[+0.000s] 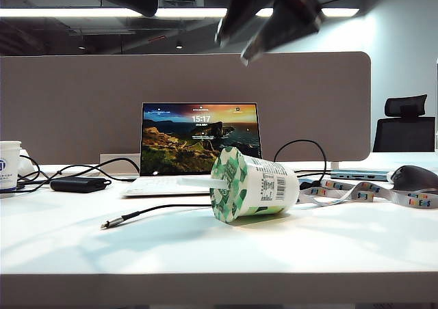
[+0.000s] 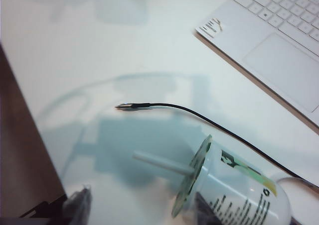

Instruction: Pick up the black phone, pick up the charger plug, insert the charger plug into the phone's charging port, and finally place the connected phone back on the desk.

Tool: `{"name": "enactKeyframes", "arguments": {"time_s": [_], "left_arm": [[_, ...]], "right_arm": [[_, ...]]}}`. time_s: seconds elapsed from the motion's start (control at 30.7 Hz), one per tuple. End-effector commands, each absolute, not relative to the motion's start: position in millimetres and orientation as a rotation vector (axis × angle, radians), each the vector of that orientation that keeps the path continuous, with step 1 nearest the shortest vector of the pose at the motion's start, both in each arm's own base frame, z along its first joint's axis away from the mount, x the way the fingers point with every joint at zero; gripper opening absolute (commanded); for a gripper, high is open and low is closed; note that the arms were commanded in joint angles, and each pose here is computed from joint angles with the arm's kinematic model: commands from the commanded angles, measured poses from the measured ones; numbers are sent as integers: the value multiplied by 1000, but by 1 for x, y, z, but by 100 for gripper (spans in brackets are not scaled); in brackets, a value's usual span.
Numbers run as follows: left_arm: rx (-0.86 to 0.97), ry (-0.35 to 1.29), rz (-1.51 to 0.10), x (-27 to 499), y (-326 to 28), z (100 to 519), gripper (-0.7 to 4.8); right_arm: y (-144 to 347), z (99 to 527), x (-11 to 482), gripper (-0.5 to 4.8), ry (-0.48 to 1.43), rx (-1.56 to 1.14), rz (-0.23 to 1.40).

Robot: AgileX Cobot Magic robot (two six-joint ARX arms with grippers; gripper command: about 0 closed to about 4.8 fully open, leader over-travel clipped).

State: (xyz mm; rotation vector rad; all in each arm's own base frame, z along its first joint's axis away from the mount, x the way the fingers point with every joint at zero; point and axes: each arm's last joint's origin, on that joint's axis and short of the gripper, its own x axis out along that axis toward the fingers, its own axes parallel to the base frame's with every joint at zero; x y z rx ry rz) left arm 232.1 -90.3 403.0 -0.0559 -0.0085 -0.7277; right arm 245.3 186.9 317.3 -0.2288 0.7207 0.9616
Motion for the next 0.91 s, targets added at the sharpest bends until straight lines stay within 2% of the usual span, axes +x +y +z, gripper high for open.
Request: {"name": "enactKeyframes", "arguments": {"time_s": [0.03,0.1,0.16,0.26,0.39,0.62,0.91], "left_arm": [[-51,-46,-730,229,-89,409,-7],[-51,-45,-734,229,-89,409,-7],[-51,-45,-734,229,-89,409,-7],[-51,-45,-734,229,-89,409,-7],[-51,-45,-734,229,-89,409,-7],[-53,-42,-758,229,-90,409,-7],[-54,-40,-757,228,-89,409,-7]], "right_arm": [[203,308,253,223,687,-236,1003],[214,301,257,197,672,-234,1026],[223,295,261,148,652,-229,1039],[234,284,267,0,655,-224,1041],[242,263,276,-7,742,-169,966],[249,229,288,-7,834,-227,850],[237,219,293,-7,910,-272,716]]}}
